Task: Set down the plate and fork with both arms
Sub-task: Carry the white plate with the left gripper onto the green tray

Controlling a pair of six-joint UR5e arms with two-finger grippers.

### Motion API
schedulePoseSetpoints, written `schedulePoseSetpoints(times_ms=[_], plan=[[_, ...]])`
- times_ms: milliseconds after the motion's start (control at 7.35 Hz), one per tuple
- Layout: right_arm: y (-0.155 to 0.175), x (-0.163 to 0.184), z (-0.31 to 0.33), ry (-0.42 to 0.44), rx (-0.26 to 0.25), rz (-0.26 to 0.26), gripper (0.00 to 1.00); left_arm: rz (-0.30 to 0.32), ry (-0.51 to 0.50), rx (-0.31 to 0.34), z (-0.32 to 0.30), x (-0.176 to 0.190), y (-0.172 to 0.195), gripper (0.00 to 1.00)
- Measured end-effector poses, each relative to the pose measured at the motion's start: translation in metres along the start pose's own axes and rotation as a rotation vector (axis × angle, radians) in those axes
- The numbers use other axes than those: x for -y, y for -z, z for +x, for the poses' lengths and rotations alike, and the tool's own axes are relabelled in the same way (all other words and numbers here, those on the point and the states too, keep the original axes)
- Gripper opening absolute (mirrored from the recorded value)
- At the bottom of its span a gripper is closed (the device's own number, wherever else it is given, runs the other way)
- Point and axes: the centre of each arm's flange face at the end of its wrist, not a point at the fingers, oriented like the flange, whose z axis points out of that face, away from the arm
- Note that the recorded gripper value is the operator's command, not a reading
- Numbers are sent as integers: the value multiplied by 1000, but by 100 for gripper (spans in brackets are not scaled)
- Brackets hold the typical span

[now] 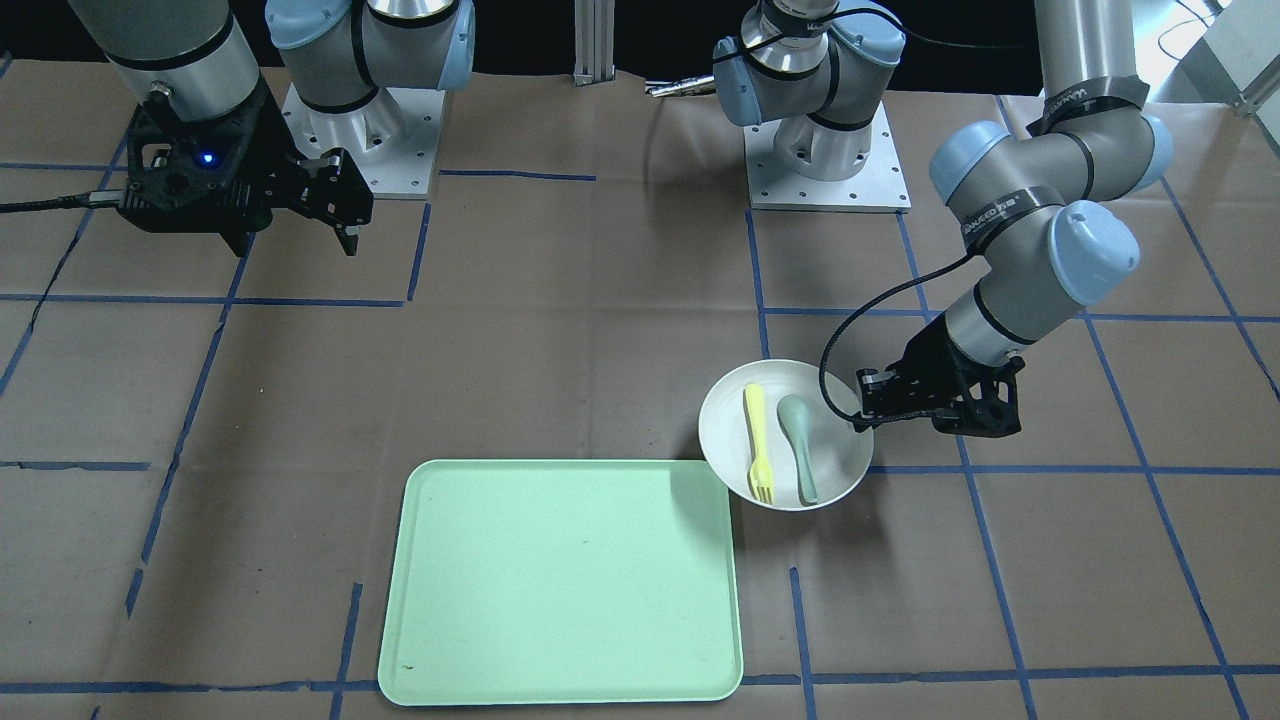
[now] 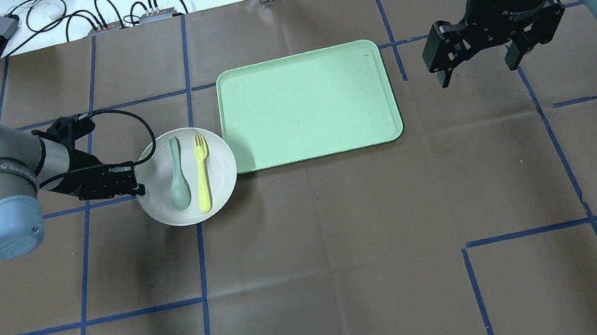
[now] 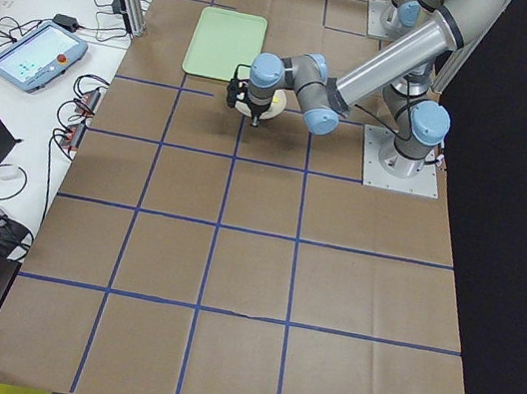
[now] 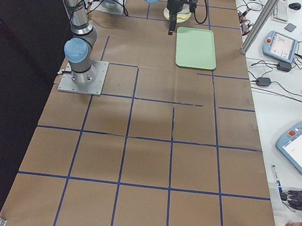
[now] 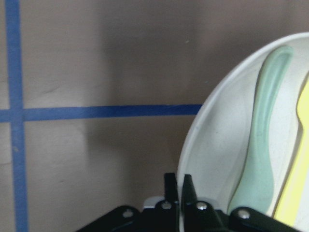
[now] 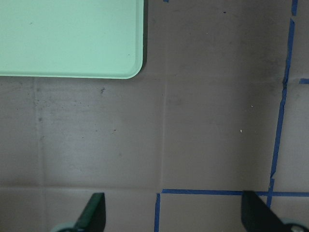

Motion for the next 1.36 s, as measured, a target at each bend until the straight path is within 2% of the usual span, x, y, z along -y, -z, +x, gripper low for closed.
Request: schedulePoseSetpoints(times_ms=[272,680,1088,1361], plan=[[0,0,0,0,0,0,100,-17,-10,-20,69,28,-18,1],[0,0,0,0,0,0,100,-61,-73,-43,146,81,-77,1],[0,0,0,-1,1,0,100,-75,-114,-44,171,129,-129,2],[0,0,1,-1,2,0,100,-59,-117,-48,179,150,-139,5]])
